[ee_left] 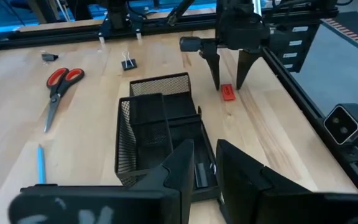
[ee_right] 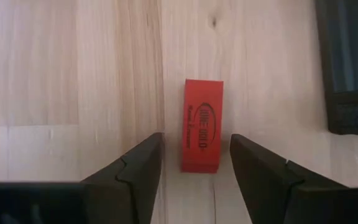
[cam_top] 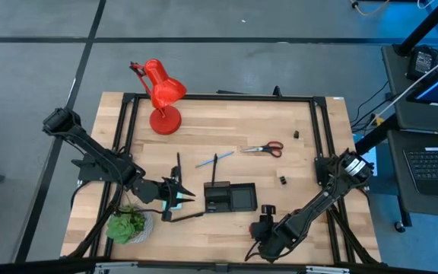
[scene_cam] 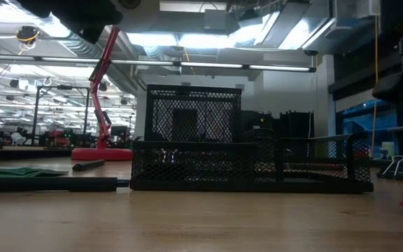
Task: Pick and place office supplies into organizer
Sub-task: Put the red eraser into the black desk organizer
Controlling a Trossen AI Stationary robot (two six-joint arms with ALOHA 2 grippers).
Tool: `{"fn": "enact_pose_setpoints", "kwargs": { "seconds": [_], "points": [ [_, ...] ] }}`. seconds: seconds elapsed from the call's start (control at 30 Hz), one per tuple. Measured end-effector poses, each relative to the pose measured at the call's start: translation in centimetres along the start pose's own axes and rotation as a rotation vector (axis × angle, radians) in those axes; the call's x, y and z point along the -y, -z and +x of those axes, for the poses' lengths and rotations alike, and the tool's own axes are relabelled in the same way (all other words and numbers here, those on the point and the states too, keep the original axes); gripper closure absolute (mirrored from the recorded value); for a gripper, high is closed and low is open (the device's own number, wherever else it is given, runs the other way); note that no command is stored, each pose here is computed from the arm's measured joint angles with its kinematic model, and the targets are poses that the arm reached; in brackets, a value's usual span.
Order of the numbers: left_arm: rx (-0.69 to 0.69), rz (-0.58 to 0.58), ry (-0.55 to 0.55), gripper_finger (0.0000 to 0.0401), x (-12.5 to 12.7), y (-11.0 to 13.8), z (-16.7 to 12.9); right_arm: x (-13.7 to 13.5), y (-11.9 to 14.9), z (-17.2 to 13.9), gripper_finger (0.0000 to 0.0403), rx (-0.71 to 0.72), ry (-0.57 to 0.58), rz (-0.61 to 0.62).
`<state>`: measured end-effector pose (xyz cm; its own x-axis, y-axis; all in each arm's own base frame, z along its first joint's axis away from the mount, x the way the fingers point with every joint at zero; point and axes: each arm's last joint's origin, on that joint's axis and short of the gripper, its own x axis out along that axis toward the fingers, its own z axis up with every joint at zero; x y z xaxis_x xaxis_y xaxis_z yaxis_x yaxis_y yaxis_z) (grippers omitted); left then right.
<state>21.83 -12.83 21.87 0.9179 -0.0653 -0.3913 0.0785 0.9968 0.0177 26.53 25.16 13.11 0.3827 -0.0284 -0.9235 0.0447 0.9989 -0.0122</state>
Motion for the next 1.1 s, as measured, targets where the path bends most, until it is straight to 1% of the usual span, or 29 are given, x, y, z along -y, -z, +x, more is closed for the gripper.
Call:
{"fn": "enact_pose_setpoints", "kwargs": {
  "seconds": [0.3,0.4,0.67,0.8,0.93,1.1],
  "points": [
    [-0.005,0.003,-0.004,0.0336,-0.02,0.05,0.00,0.23,-0.04,0.05,0.0212,-0.010,0.011,-0.003],
    [-0.005,0.003,-0.005,0.0336,-0.02,0.05,0.00,0.41,-0.20,0.11,0.0227,-0.015,0.009,0.004],
    [-0.005,0.003,-0.006,0.0336,-0.03,0.06,0.00,0.61,-0.33,0.18,0.0289,-0.026,0.006,0.003],
    [-0.005,0.003,-0.006,0.0336,-0.03,0.06,0.00,0.62,-0.33,0.17,0.0312,-0.029,0.004,0.003],
    [-0.005,0.003,-0.006,0.0336,-0.03,0.06,0.00,0.62,-0.33,0.15,0.0324,-0.029,0.004,0.002],
    [-0.005,0.003,-0.006,0.0336,-0.03,0.06,0.00,0.61,-0.34,0.15,0.0324,-0.028,0.003,0.003]
  ]
}}
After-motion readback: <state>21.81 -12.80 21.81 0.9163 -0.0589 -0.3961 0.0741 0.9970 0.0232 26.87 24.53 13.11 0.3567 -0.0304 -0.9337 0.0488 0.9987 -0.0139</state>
